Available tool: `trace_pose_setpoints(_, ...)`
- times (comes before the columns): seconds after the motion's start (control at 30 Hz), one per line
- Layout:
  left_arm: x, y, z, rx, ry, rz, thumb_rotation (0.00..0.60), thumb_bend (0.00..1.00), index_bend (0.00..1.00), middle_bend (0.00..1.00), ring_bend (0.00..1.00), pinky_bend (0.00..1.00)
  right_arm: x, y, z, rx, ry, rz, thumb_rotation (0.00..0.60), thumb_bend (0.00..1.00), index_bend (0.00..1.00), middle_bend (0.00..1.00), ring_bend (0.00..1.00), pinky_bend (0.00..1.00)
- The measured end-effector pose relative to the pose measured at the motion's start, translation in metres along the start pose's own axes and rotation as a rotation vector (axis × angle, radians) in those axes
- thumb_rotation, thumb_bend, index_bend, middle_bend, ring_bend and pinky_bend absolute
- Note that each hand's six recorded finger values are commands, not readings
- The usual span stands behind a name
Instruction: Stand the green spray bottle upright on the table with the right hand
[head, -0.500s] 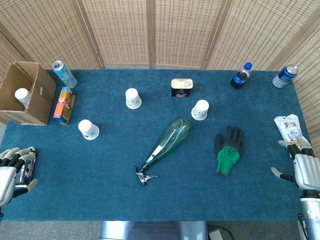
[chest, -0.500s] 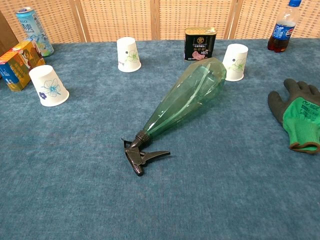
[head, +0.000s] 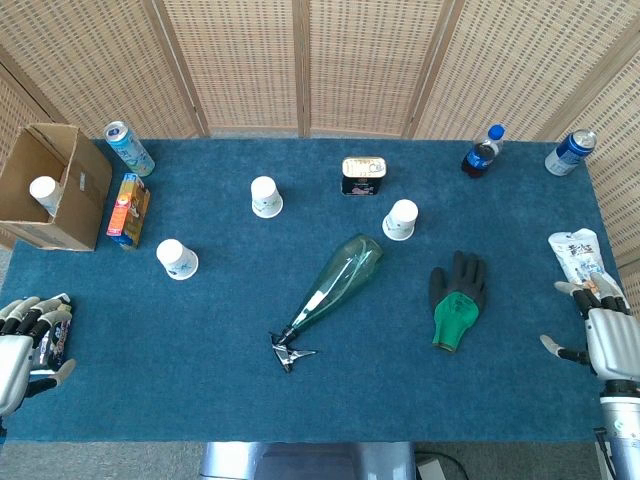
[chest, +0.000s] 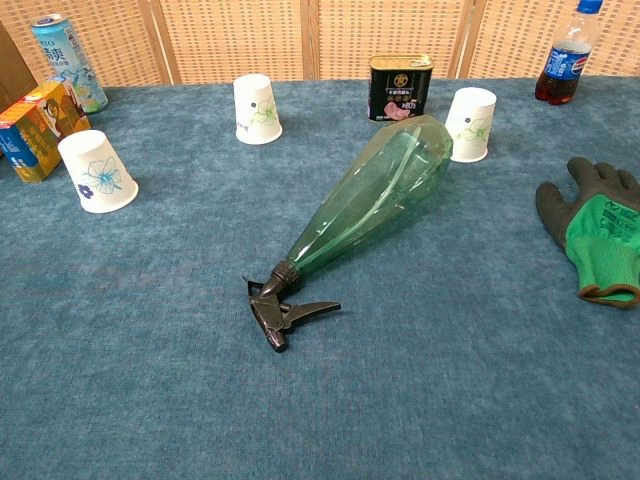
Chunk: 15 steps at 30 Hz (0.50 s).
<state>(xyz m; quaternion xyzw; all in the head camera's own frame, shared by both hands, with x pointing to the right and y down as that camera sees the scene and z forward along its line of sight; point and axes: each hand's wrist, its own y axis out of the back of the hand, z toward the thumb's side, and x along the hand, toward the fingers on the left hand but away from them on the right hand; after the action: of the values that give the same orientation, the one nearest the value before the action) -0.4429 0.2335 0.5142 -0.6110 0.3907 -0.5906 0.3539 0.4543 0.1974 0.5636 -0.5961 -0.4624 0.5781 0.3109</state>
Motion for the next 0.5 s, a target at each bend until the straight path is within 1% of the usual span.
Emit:
trace_pose_setpoints(0.13,0.001,0.001,0.0,0.001,-0.002,0.002,0.6,0.26,0.3,0.25,0.17,0.15,0.0,0.0,0.001,-0.014,0.002,0.0,0.6,0.2,0.24,0.29,0.04,0.13)
trace_pose_setpoints(0.27,0.002,0.0,0.0,0.003,0.0,-0.002,0.6,0.26,0.3,0.25,0.17,0.15,-0.002,-0.003,0.003,-0.04,0.009,0.022,0.6,0.2,0.24,0.29,0.04,0.13)
trace_pose_setpoints(0.5,0.007,-0.002,0.003,-0.003,-0.011,-0.015,0.6,0.26,0.3,0.25,0.17,0.15,-0.012,-0.003,0.015,-0.097,0.057,0.032,0.6,0.2,0.24,0.29,0.04,0.13)
